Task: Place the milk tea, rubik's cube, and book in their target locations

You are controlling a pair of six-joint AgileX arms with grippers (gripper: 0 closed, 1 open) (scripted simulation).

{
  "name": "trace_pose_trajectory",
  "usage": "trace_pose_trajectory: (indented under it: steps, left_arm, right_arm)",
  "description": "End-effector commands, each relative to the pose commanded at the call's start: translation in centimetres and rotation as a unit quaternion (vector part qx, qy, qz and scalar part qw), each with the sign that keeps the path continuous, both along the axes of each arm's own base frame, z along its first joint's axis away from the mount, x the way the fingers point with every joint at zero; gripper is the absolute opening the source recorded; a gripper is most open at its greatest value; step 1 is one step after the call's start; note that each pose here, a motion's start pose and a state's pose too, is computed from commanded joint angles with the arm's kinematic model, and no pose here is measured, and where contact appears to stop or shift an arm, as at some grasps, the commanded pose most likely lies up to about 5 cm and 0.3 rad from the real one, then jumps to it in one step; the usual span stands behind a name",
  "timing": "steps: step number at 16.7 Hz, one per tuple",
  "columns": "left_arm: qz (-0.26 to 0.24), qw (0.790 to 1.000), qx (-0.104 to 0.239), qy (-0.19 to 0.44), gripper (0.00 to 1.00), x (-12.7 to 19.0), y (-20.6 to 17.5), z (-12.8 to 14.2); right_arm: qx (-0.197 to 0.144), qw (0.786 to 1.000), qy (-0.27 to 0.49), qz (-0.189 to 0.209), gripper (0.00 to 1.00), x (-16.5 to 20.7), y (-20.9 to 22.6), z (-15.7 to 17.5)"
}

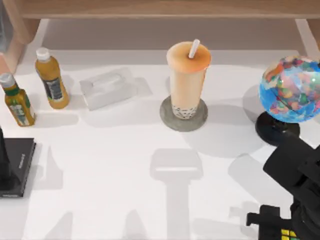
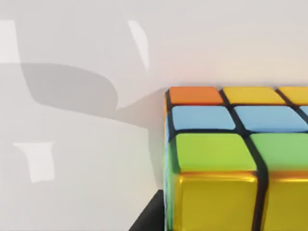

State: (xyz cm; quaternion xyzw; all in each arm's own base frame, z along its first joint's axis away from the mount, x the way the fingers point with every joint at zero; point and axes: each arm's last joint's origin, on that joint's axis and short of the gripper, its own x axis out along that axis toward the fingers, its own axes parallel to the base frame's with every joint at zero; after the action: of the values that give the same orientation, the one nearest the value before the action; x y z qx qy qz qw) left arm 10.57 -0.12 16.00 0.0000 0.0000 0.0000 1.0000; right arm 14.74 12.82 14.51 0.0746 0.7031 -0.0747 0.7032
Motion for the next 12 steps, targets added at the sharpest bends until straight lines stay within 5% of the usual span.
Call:
trace_pose_trajectory:
  steps: [12]
  left_arm:
    - [0.0, 1.0, 0.0, 0.0, 1.0, 0.0, 0.0, 0.0]
  right_arm:
    - [0.001, 1.0, -0.002, -0.001, 0.0, 0.06, 0.03, 0.81]
